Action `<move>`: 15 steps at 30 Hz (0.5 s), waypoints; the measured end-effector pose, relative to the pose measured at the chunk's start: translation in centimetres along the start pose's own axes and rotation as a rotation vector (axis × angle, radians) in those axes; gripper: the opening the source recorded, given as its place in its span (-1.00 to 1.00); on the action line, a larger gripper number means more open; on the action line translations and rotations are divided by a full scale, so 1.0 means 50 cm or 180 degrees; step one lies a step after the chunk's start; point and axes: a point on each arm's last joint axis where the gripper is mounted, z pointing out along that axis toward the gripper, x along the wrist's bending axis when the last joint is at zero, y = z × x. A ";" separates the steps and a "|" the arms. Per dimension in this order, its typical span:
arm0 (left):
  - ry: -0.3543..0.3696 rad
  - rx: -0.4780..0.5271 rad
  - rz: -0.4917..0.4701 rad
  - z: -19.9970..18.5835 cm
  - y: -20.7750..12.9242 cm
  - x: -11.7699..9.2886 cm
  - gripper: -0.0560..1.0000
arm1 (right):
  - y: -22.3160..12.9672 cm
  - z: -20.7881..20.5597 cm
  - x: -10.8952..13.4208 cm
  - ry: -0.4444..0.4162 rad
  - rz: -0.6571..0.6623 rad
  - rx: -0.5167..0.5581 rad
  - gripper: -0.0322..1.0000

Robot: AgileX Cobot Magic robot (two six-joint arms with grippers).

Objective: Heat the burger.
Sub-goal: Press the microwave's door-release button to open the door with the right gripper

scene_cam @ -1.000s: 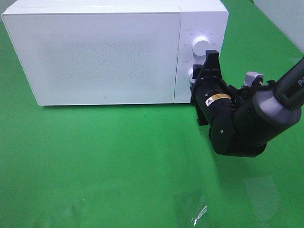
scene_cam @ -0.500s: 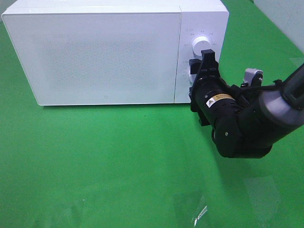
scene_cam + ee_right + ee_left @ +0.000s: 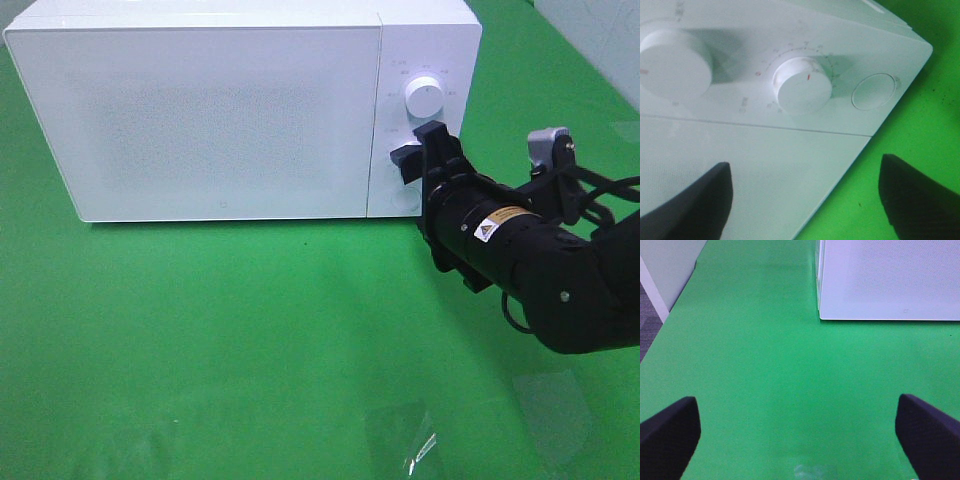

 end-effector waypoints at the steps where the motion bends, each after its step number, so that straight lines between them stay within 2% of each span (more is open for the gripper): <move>1: 0.0000 0.0000 0.0000 0.000 0.000 0.000 0.96 | 0.001 -0.010 0.012 -0.0066 -0.0305 0.0125 0.52; 2: 0.0000 0.0000 0.0000 0.000 0.000 0.000 0.96 | 0.001 -0.010 0.012 -0.0066 -0.0305 0.0125 0.52; 3: 0.0000 0.0000 0.0000 0.000 0.000 0.000 0.96 | 0.003 -0.020 0.024 -0.0103 -0.0610 0.0221 0.52; 4: 0.0000 0.0000 0.0000 0.000 0.000 0.000 0.96 | 0.003 -0.020 0.024 -0.0103 -0.0610 0.0221 0.52; 5: 0.0000 0.0000 0.0000 0.000 0.000 0.000 0.96 | 0.007 -0.031 0.038 -0.0114 -0.0901 0.0287 0.52; 6: 0.0000 0.0000 0.0000 0.000 0.000 0.000 0.96 | 0.007 -0.031 0.038 -0.0114 -0.0901 0.0287 0.52; 7: 0.0000 0.0000 0.0000 0.000 0.000 0.000 0.96 | 0.010 -0.041 0.049 -0.0134 -0.1225 0.0364 0.52; 9: 0.0000 0.0000 0.0000 0.000 0.000 0.000 0.96 | 0.013 -0.044 0.052 -0.0157 -0.1381 0.0401 0.52; 10: 0.0000 0.0000 0.0000 0.000 0.000 0.000 0.96 | 0.021 -0.052 0.058 -0.0187 -0.1658 0.0456 0.52; 11: 0.0000 0.0000 0.0000 0.000 0.000 0.000 0.96 | 0.021 -0.052 0.058 -0.0187 -0.1658 0.0456 0.52; 12: 0.0000 0.0000 0.0000 0.000 0.000 0.000 0.96 | 0.036 -0.058 0.064 -0.0216 -0.1931 0.0465 0.52; 13: 0.0000 0.0000 0.0000 0.000 0.000 0.000 0.96 | 0.036 -0.058 0.064 -0.0216 -0.1931 0.0465 0.52; 15: 0.0000 0.0000 0.0000 0.000 0.000 0.000 0.96 | 0.067 -0.075 0.077 -0.0257 -0.2564 0.0495 0.52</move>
